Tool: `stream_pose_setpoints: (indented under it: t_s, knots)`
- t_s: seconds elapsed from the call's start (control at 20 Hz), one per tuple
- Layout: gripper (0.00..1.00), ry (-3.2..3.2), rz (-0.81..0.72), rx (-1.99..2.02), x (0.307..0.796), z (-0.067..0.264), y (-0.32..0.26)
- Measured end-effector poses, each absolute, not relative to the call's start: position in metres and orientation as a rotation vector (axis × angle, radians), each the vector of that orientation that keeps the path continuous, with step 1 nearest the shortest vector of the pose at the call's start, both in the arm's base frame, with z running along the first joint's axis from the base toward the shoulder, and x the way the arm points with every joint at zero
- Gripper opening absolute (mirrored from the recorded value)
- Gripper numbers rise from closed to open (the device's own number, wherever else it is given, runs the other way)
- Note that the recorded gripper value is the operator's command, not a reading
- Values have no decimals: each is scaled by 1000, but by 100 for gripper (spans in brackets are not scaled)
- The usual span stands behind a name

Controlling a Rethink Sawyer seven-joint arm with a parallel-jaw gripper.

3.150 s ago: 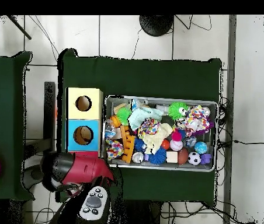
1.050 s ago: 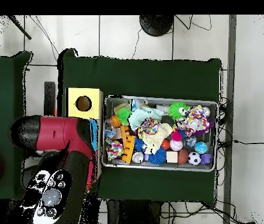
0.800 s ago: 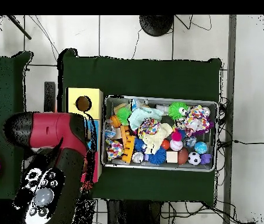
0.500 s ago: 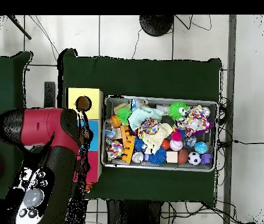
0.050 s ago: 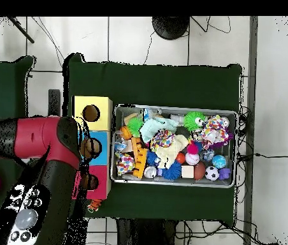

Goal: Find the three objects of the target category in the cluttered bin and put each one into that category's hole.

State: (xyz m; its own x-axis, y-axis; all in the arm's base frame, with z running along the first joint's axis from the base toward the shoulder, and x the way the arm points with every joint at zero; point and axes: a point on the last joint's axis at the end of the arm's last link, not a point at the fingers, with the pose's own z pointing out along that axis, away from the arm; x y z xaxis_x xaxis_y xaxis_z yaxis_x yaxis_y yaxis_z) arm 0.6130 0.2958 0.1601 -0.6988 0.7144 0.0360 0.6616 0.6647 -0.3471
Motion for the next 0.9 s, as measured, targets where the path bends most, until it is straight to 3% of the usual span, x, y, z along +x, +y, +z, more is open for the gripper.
stream_pose_setpoints:
  t_s: [0.9]
  knots:
    - [0, -2708, 449, -1193, 614, 162, 284]
